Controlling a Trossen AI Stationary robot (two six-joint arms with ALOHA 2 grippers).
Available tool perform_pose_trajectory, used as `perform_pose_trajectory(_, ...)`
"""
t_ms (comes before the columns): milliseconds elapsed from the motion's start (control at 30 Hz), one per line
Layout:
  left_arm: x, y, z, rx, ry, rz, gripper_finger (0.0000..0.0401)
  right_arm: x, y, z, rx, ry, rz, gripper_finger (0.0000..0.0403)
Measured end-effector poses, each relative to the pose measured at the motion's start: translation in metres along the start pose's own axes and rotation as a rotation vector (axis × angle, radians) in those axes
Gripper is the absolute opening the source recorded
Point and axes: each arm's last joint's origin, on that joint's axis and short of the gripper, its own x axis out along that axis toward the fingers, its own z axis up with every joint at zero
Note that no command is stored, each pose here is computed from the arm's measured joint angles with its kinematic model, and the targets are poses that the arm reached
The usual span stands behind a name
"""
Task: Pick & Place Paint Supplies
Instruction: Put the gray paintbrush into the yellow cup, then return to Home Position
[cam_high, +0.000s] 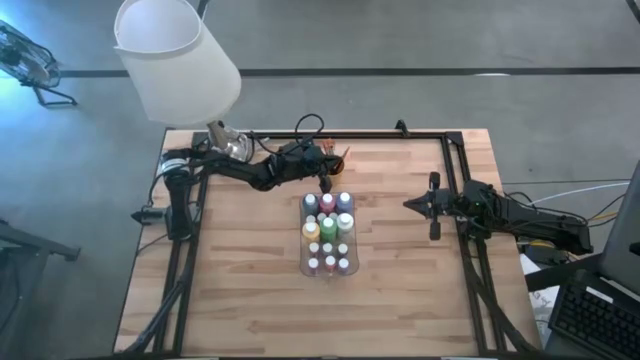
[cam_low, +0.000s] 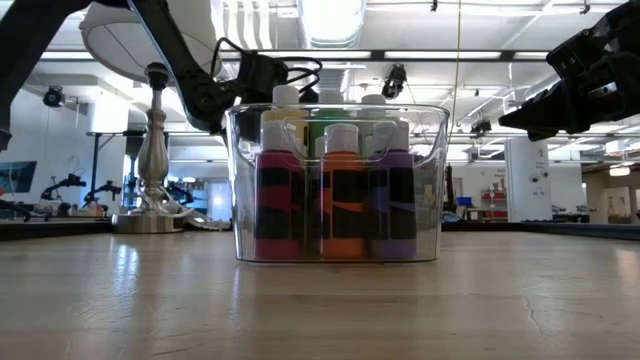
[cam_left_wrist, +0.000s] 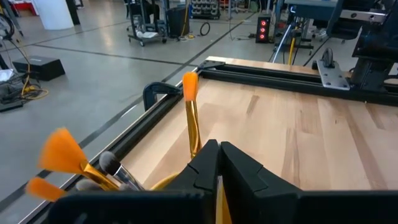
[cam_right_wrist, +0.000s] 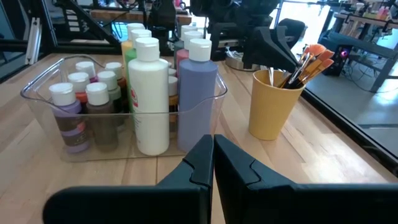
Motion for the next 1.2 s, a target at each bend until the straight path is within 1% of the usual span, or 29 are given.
perform_pose_trajectory(767,-0.0002,-0.0002,0.0,0.0,0.004,-0.001,0.0022,0.0,0.0,0.0,0.0,0.0,0.0,0.0008)
perform_pose_trajectory(1033,-0.0002,-0.0002,0.0001,0.0,0.003,-0.001,0.0055,0.0,0.0,0.0,0.0,0.0,0.0,0.0008)
perform_pose_trajectory(1200,-0.0003,-0.0002,0.0006,0.006,0.0,-0.001,0.0059,0.0,0.0,0.0,0.0,0.0,0.0,0.0008)
